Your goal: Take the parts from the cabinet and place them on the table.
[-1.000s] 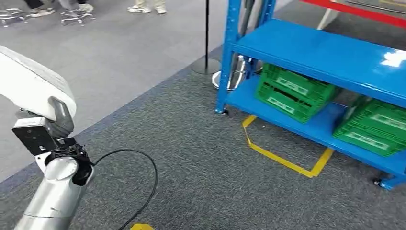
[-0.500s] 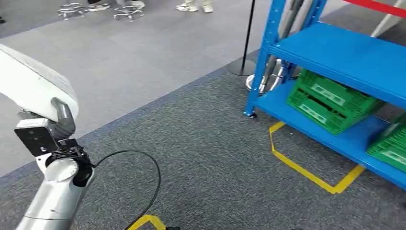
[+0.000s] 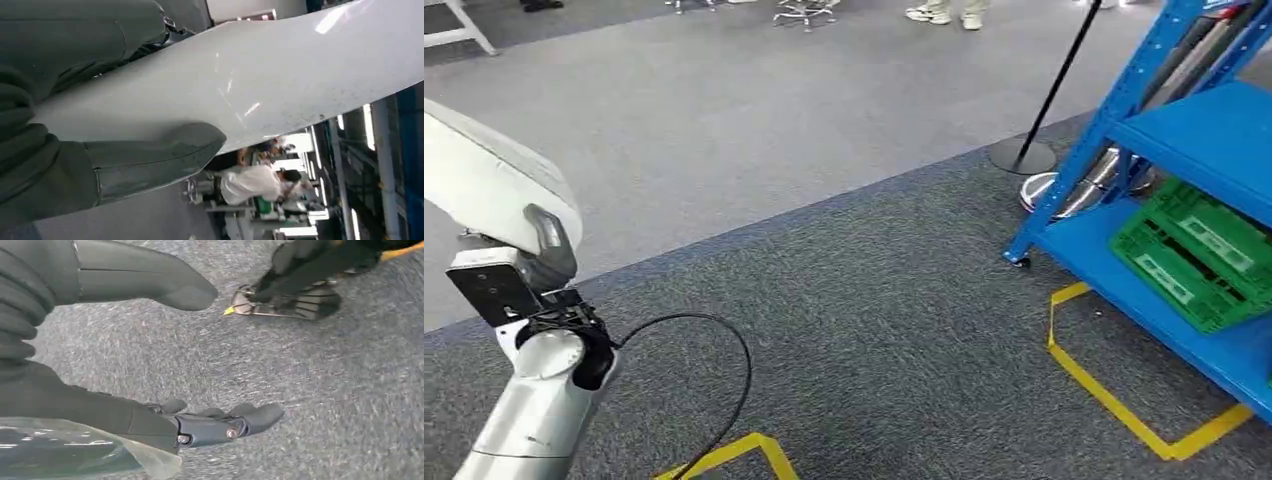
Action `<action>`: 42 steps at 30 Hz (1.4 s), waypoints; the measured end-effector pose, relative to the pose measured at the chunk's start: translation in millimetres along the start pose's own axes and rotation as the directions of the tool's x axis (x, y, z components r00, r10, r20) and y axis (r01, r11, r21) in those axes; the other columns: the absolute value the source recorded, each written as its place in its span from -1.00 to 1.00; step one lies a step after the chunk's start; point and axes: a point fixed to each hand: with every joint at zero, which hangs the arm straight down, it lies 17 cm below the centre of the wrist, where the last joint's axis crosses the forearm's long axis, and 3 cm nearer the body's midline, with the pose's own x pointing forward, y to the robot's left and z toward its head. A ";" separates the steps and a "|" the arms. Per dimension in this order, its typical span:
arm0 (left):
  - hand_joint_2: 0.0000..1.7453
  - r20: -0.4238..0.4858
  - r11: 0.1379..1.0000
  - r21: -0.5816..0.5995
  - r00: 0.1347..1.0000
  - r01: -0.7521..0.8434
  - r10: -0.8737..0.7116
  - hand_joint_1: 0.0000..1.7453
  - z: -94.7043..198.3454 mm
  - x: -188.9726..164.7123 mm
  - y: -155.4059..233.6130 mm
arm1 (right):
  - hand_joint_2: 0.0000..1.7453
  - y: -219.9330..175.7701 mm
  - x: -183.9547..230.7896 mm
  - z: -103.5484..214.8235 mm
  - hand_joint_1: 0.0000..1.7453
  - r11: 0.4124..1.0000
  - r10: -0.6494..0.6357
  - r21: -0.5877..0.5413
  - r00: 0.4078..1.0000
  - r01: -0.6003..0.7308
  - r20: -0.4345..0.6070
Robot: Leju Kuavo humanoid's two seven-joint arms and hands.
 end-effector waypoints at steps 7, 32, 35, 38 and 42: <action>1.00 0.004 1.000 -0.001 1.000 0.003 -0.003 1.00 -0.3 0.8 -0.5 | 1.00 5.4 0.6 0.6 -1.00 1.000 -0.002 0.017 1.000 0.002 0.001; 1.00 0.013 1.000 -0.001 1.000 0.007 -0.007 1.00 -5.1 2.8 -5.7 | 1.00 16.1 -1.6 2.2 -1.00 0.999 -0.001 0.036 1.000 0.001 -0.009; 1.00 0.015 1.000 0.003 1.000 0.010 -0.011 1.00 -5.8 2.6 -4.2 | 1.00 17.9 -1.6 2.3 -1.00 0.999 0.009 0.041 1.000 -0.009 -0.011; 1.00 0.003 1.000 0.006 1.000 0.028 -0.028 1.00 -0.6 -3.1 1.9 | 1.00 18.5 -1.6 2.2 -1.00 0.999 0.015 0.043 1.000 -0.015 -0.015; 1.00 0.004 0.999 0.013 0.999 0.040 -0.040 1.00 -1.3 -4.9 7.8 | 1.00 21.3 -1.1 2.5 -1.00 0.999 0.015 0.046 1.000 -0.014 -0.014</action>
